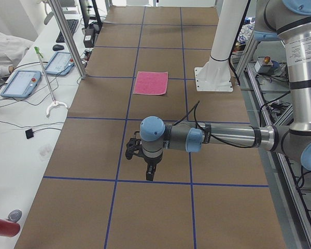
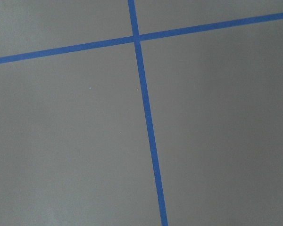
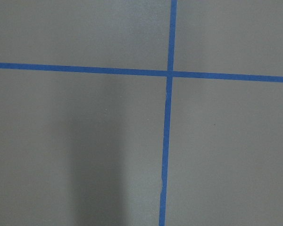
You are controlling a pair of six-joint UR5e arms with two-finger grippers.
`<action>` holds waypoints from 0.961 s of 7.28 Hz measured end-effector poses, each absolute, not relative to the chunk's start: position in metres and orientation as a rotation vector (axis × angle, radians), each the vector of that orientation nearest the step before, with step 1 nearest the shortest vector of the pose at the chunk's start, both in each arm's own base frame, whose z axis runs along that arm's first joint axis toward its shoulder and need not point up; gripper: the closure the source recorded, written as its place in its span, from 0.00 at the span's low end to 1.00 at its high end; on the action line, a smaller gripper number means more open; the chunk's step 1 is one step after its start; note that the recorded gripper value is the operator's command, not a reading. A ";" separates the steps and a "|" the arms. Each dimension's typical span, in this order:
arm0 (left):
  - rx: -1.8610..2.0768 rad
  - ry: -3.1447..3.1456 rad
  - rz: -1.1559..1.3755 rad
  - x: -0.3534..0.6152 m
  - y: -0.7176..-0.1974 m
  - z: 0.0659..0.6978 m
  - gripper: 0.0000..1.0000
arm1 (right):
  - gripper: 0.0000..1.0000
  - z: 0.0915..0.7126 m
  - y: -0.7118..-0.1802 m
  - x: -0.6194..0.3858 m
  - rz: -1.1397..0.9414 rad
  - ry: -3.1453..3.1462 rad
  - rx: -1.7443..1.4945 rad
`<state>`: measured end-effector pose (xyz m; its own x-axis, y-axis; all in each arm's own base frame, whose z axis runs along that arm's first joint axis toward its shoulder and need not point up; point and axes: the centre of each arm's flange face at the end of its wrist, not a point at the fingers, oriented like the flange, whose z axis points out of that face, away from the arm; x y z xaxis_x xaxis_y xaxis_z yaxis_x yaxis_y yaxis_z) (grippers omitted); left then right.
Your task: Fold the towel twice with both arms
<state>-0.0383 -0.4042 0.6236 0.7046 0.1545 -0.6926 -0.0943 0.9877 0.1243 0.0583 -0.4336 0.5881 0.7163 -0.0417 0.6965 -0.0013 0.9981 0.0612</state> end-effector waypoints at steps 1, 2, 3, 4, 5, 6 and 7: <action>0.082 0.777 0.142 -0.037 -0.405 0.623 0.00 | 0.00 0.588 -0.434 0.058 -0.022 -0.772 0.059; 0.081 0.778 0.148 -0.034 -0.405 0.621 0.00 | 0.00 0.588 -0.434 0.058 -0.022 -0.772 0.058; 0.082 0.778 0.151 -0.033 -0.405 0.620 0.00 | 0.00 0.588 -0.434 0.058 -0.022 -0.772 0.059; 0.086 0.778 0.154 -0.033 -0.406 0.618 0.00 | 0.00 0.588 -0.434 0.058 -0.022 -0.772 0.060; 0.095 0.778 0.157 -0.033 -0.407 0.613 0.00 | 0.00 0.587 -0.434 0.058 -0.023 -0.771 0.061; 0.106 0.778 0.160 -0.032 -0.411 0.607 0.00 | 0.00 0.586 -0.435 0.058 -0.024 -0.769 0.063; 0.125 0.778 0.165 -0.032 -0.419 0.599 0.00 | 0.00 0.584 -0.437 0.059 -0.024 -0.768 0.068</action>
